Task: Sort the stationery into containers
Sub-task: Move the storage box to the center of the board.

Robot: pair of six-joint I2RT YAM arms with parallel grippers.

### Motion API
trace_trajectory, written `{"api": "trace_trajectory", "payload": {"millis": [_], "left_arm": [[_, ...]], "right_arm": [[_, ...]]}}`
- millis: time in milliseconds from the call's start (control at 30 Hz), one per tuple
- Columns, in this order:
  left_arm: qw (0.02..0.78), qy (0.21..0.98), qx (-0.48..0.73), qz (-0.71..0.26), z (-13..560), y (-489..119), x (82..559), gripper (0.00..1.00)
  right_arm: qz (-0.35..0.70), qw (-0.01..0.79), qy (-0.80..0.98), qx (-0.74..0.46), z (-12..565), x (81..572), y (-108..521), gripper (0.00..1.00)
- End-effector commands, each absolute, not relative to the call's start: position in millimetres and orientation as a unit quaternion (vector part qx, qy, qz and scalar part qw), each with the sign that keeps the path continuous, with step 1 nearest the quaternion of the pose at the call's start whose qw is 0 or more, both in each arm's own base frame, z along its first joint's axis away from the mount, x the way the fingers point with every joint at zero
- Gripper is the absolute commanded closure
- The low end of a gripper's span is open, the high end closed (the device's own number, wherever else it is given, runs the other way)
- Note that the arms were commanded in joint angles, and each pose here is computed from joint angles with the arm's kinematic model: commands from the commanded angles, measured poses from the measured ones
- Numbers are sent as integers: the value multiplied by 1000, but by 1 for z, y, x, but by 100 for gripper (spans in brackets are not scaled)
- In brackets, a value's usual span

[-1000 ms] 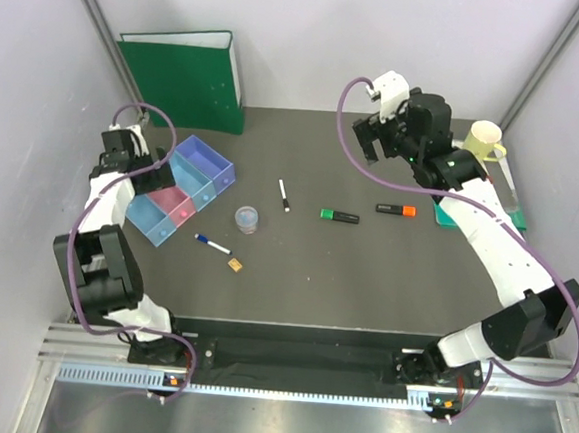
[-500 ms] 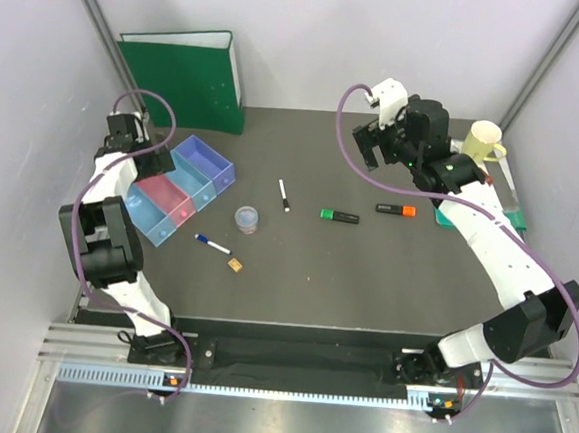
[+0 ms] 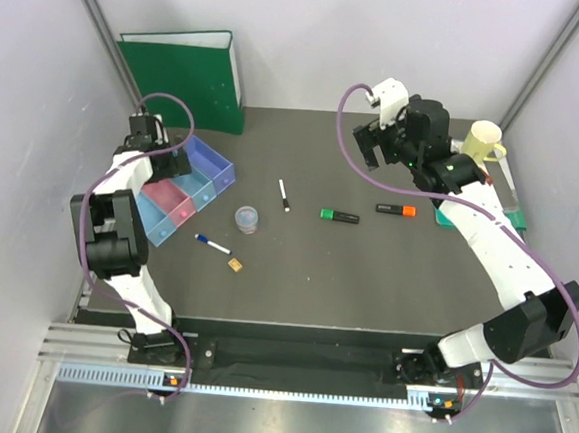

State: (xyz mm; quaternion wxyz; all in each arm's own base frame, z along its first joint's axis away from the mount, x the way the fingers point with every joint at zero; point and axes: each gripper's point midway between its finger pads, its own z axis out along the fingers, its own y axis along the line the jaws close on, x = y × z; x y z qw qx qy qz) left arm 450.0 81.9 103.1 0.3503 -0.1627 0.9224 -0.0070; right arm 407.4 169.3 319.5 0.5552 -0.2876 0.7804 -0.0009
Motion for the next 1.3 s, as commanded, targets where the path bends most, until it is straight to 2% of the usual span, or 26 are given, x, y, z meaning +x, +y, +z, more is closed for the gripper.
{"api": "trace_trajectory", "payload": {"millis": [0, 167, 267, 533, 667, 867, 1267], "left_arm": [[348, 923, -163, 5, 88, 86, 459, 8], [322, 934, -156, 26, 66, 87, 460, 11], [323, 936, -136, 38, 61, 83, 464, 22], [334, 938, -66, 60, 56, 58, 479, 28], [339, 939, -17, 63, 57, 39, 487, 34], [348, 932, 62, 76, 60, 5, 501, 35], [358, 924, 109, 80, 67, -38, 546, 35]], "right_arm": [[12, 585, 763, -274, 347, 396, 171, 0], [14, 583, 765, -272, 344, 393, 169, 0], [16, 581, 768, -269, 341, 391, 169, 0], [20, 577, 772, -265, 338, 384, 166, 0], [20, 575, 774, -263, 336, 382, 164, 0], [22, 571, 778, -262, 333, 379, 163, 0], [24, 567, 782, -259, 328, 376, 160, 0]]}}
